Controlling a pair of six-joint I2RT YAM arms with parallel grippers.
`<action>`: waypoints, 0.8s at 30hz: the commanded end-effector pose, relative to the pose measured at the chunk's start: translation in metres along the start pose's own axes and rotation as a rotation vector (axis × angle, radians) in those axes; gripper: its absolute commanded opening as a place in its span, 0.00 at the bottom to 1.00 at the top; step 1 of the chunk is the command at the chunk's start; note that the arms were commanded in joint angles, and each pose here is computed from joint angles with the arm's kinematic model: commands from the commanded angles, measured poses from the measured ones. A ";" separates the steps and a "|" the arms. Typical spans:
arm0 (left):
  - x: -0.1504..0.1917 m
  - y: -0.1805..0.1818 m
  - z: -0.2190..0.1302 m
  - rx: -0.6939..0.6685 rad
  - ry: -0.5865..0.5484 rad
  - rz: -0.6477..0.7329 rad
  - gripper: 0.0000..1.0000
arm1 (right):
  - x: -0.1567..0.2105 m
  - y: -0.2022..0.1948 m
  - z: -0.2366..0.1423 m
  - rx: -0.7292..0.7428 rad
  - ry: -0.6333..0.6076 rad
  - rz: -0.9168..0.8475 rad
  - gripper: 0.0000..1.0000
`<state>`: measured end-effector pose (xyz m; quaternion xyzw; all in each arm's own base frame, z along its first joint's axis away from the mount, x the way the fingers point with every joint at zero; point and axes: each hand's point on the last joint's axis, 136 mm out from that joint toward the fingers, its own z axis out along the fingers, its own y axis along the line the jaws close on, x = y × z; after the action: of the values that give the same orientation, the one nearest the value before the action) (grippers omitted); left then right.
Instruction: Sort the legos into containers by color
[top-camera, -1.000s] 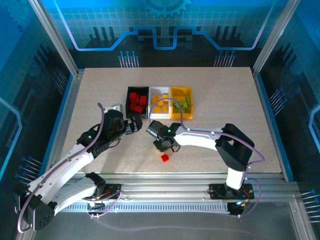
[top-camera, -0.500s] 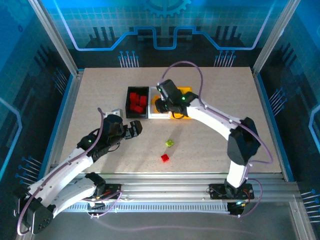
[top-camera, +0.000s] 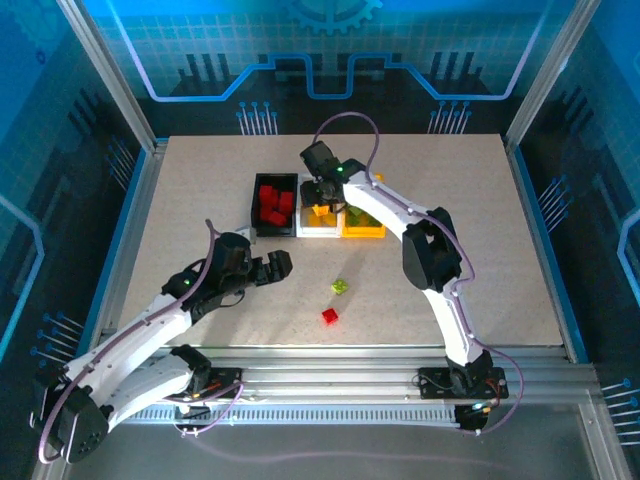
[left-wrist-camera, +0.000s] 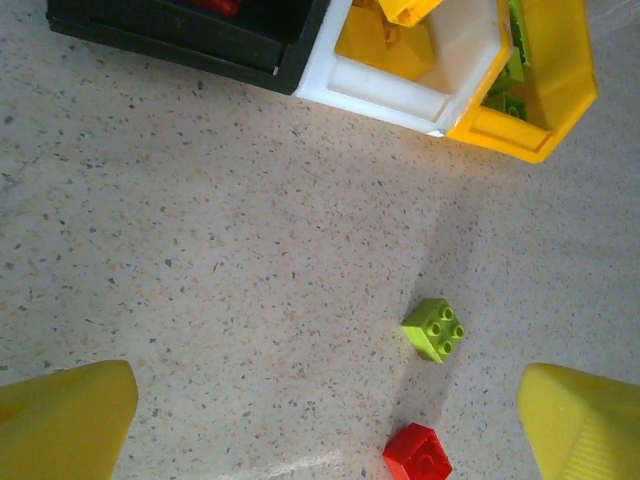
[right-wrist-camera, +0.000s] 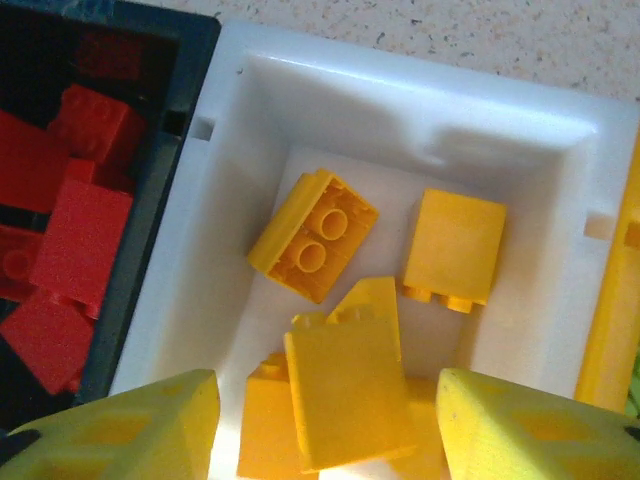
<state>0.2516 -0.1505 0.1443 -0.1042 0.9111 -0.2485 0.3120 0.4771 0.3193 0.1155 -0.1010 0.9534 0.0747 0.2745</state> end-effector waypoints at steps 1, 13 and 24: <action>0.002 -0.004 0.002 0.027 0.018 0.018 0.99 | -0.027 0.010 -0.038 -0.048 -0.078 -0.003 0.74; -0.001 0.010 0.000 -0.031 -0.027 0.012 0.99 | 0.064 0.018 -0.106 -0.128 0.012 -0.062 0.83; 0.010 0.022 0.011 -0.046 -0.008 -0.002 0.99 | 0.212 0.005 -0.064 -0.063 0.331 -0.121 0.86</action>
<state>0.2455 -0.1431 0.1218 -0.1100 0.9177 -0.2323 0.3029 0.2771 0.2742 0.0697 -0.1819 0.9720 0.0686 0.1320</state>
